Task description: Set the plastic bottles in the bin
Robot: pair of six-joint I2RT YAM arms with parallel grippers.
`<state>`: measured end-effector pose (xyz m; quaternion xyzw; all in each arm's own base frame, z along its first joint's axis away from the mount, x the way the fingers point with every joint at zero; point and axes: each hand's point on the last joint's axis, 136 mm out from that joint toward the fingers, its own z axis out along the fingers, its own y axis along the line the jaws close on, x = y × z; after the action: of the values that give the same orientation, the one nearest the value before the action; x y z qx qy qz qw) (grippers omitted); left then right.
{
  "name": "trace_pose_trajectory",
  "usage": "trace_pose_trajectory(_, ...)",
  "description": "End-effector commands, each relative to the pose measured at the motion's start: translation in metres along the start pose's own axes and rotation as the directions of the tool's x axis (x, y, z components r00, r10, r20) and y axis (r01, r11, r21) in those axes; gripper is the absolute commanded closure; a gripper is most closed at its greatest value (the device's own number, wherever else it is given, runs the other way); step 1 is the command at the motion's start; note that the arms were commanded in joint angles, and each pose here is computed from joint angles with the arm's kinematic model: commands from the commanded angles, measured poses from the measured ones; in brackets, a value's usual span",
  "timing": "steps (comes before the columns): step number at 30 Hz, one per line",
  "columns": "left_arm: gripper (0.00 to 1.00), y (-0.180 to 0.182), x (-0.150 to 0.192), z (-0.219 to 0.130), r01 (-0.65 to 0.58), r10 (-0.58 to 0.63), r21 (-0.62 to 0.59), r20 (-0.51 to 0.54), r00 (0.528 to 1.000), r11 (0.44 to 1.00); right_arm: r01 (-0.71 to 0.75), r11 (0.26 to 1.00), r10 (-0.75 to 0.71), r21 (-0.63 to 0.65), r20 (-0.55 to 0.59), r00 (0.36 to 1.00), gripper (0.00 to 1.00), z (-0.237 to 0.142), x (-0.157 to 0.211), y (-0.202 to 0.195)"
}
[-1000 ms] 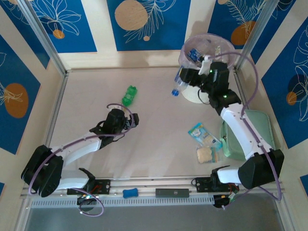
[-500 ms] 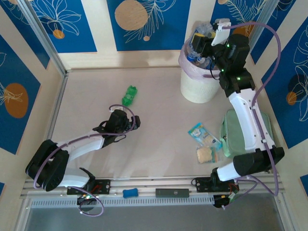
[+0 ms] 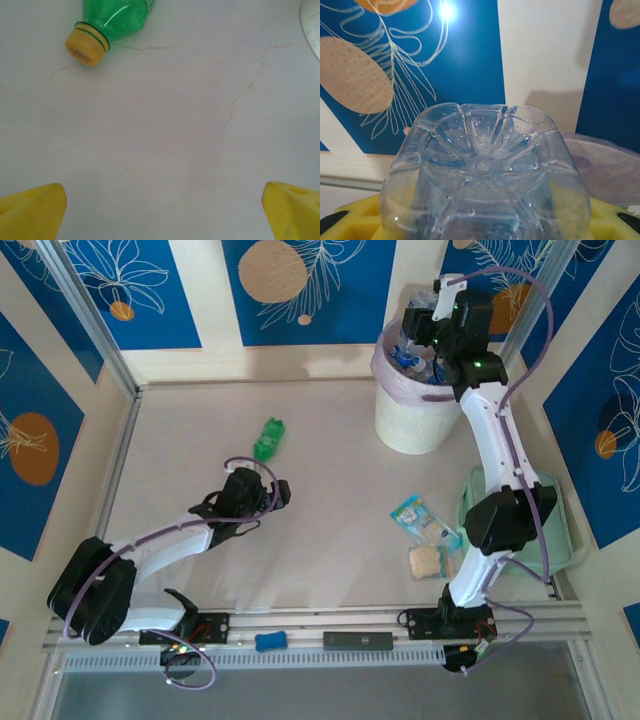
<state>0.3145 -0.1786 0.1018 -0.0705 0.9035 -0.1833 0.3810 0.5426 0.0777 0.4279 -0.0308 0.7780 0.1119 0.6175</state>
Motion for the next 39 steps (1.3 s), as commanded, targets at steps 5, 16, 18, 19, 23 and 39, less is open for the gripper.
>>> trace_pose_trajectory(5, 0.0, 0.009, 0.001, -0.007, -0.012, 0.012, -0.024, -0.001, 1.0, 1.0, -0.106, 0.994, 0.103, -0.016, -0.126, 0.987, 0.5, 0.019, 0.021, -0.01)
trace_pose_trajectory(16, 0.0, 0.006, -0.003, -0.007, -0.018, 0.018, -0.02, 0.002, 1.0, 1.0, -0.284, 0.958, 0.284, 0.038, -0.262, 0.922, 0.49, 0.049, 0.062, -0.035)
trace_pose_trajectory(18, 0.0, 0.007, -0.004, -0.008, -0.021, 0.021, -0.024, 0.004, 1.0, 0.999, -0.306, 0.95, 0.309, 0.058, -0.276, 0.91, 0.49, 0.052, 0.069, -0.04)
trace_pose_trajectory(19, 0.0, 0.007, -0.004, -0.008, -0.024, 0.024, -0.026, 0.003, 1.0, 0.999, -0.317, 0.946, 0.324, 0.073, -0.286, 0.902, 0.49, 0.054, 0.073, -0.044)
trace_pose_trajectory(23, 0.0, 0.008, -0.006, -0.009, -0.025, 0.025, -0.031, 0.009, 1.0, 0.999, -0.354, 0.925, 0.38, 0.138, -0.297, 0.876, 0.44, 0.057, 0.085, -0.062)
trace_pose_trajectory(39, 0.0, 0.027, -0.047, -0.014, -0.048, 0.053, -0.068, 0.068, 0.996, 0.997, -0.352, 0.926, 0.373, 0.134, -0.181, 0.91, 0.15, 0.021, 0.036, -0.071)
